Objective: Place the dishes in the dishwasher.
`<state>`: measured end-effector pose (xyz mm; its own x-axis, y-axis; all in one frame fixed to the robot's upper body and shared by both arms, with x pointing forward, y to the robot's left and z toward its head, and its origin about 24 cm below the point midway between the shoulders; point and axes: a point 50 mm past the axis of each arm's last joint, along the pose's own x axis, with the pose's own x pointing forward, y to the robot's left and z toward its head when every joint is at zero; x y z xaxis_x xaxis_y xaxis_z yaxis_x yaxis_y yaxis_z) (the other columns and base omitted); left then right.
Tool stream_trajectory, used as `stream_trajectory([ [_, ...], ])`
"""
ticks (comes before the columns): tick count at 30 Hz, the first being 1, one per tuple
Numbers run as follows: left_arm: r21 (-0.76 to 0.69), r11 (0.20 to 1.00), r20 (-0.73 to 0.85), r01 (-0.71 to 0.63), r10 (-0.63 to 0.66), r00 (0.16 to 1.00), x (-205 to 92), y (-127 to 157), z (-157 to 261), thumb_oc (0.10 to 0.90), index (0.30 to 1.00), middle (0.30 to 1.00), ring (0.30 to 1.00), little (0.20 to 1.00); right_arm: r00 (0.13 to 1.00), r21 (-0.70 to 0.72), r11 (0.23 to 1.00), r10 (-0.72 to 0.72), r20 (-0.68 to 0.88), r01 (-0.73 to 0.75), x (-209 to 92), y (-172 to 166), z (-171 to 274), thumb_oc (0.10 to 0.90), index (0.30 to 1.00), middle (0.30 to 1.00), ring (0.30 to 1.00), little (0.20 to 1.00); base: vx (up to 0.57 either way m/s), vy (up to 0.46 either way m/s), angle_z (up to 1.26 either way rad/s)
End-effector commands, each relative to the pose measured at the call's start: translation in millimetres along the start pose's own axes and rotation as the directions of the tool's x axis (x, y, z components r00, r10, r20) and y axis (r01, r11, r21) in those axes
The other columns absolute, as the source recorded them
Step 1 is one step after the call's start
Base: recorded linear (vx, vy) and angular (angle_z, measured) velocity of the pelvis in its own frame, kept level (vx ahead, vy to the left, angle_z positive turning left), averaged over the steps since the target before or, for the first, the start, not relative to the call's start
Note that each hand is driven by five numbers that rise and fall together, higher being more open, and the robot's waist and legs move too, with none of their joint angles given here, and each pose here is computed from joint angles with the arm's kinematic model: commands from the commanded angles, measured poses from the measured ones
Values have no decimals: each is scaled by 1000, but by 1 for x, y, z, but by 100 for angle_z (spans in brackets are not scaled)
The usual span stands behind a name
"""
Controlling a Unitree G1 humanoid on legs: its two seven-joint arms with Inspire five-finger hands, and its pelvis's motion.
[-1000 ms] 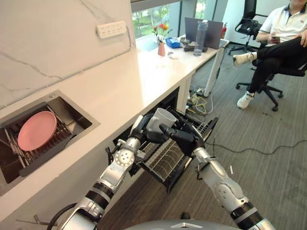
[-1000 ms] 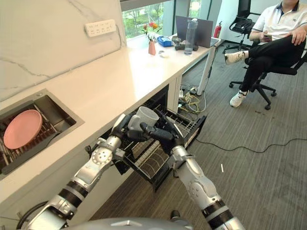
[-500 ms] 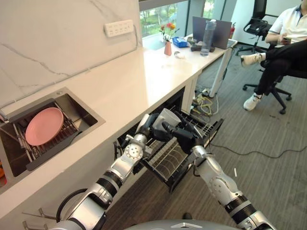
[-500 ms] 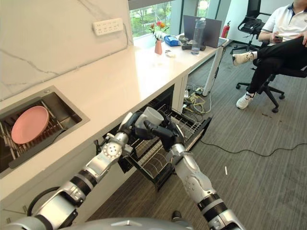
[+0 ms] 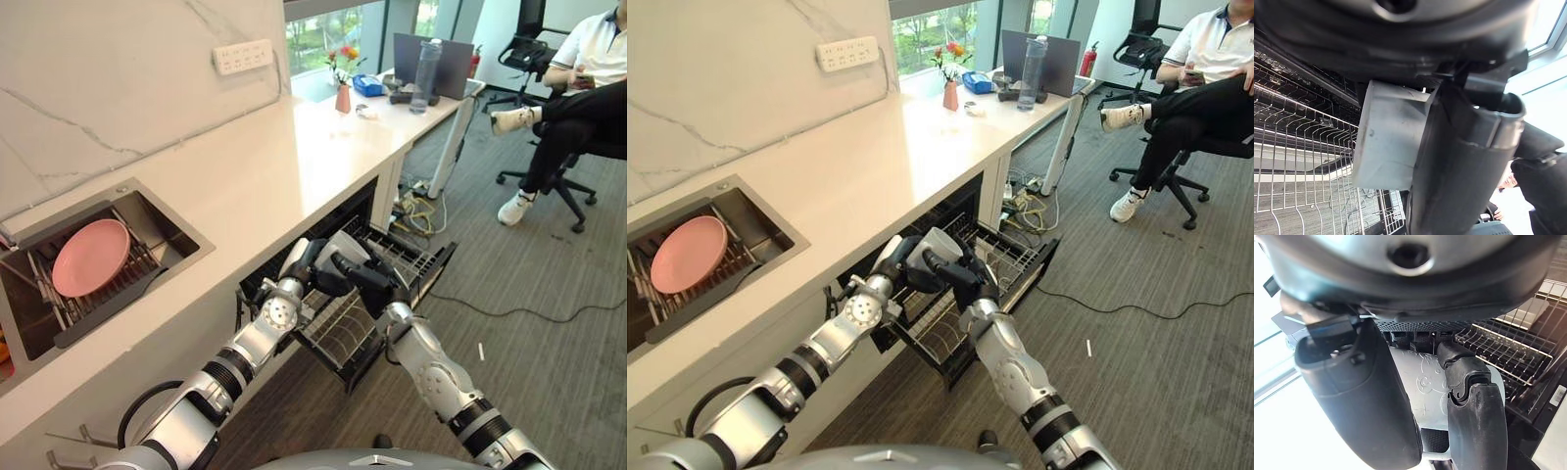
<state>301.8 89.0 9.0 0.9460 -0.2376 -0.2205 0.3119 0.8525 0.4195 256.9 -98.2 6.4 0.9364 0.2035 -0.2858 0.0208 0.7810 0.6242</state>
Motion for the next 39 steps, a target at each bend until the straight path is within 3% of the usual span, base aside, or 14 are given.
stream_trajectory([
  [1,84,994,461,74,-105,881,16,-17,122,400,300,300,300,300,914,-2,919,394,94,-395,14,106,17,800,900,900,900,900,0,0,0],
  [6,60,994,465,92,-109,879,15,-19,124,400,300,300,300,300,918,19,921,386,95,-389,15,105,17,800,900,900,900,900,0,0,0],
  [15,54,994,472,100,-114,874,17,-28,132,400,300,300,300,300,928,260,891,349,132,-372,18,117,15,800,900,900,900,900,0,0,0],
  [20,59,992,475,107,-123,872,16,-27,131,400,300,300,300,300,930,173,914,350,114,-366,17,112,13,800,900,900,900,900,0,0,0],
  [21,52,993,479,110,-122,870,15,-24,130,400,300,300,300,300,926,90,923,365,99,-374,17,108,13,800,900,900,900,900,0,0,0],
  [26,53,991,475,119,-130,870,15,-25,130,400,300,300,300,300,918,138,908,387,89,-396,18,110,14,800,900,900,900,900,0,0,0],
  [39,121,970,500,213,-245,831,9,-33,135,400,300,300,300,300,845,38,844,535,16,-535,20,108,27,800,900,900,900,900,2,-3,3],
])
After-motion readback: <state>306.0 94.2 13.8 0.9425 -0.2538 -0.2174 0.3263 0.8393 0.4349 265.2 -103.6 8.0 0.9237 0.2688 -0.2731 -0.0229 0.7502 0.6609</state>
